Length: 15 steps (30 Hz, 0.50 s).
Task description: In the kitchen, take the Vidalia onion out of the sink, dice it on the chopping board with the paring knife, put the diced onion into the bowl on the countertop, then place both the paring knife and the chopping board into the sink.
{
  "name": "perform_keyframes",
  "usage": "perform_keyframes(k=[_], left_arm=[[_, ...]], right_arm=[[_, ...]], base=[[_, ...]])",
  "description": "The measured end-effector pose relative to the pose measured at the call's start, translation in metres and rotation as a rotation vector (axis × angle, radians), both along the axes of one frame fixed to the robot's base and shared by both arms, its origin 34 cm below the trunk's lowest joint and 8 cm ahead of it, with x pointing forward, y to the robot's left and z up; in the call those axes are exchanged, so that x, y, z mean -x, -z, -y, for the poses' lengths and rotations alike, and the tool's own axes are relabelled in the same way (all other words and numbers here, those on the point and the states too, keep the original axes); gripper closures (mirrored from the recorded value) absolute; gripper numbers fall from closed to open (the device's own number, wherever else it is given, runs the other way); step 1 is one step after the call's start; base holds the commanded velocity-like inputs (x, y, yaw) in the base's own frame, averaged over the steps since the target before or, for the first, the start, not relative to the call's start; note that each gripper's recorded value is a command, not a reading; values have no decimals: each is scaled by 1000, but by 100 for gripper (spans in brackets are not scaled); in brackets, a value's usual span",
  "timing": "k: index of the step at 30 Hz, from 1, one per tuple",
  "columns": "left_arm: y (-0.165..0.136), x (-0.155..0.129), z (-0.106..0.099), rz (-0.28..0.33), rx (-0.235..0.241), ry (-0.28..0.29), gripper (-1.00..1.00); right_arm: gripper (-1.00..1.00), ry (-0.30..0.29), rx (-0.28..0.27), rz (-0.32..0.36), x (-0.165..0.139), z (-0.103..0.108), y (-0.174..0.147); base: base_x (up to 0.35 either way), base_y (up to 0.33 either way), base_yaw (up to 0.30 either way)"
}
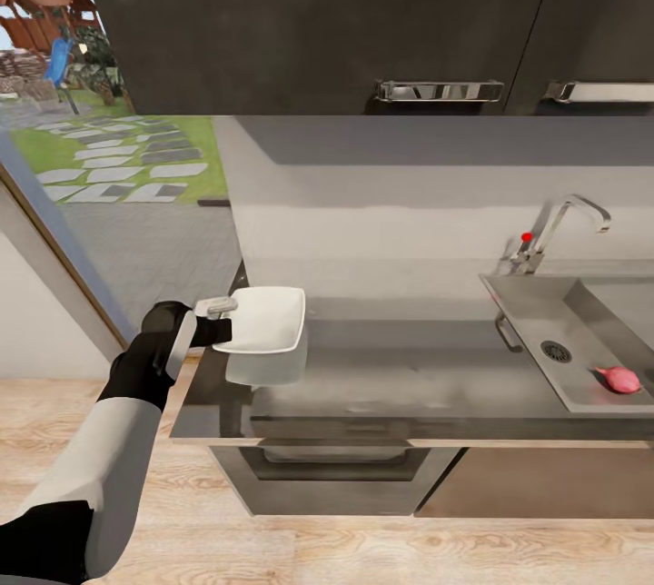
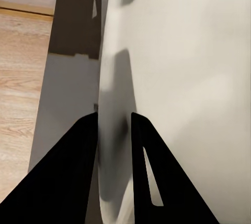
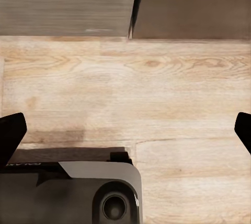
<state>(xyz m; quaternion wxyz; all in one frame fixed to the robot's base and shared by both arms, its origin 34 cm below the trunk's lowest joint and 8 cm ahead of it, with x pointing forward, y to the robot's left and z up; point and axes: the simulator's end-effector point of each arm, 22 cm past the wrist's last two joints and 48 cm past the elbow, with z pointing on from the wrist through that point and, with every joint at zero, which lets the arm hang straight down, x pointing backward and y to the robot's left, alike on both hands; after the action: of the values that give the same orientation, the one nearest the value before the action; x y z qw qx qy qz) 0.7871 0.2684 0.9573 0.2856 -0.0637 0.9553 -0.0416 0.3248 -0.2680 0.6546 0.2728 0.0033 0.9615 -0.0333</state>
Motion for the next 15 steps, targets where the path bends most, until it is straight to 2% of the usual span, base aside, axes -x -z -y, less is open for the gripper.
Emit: perform_keyframes(k=[15], left_arm=[[1,0,0,-2,0,0,100]], right_arm=[[-100,0,0,0,0,0,0]], base=[[0,0,0]])
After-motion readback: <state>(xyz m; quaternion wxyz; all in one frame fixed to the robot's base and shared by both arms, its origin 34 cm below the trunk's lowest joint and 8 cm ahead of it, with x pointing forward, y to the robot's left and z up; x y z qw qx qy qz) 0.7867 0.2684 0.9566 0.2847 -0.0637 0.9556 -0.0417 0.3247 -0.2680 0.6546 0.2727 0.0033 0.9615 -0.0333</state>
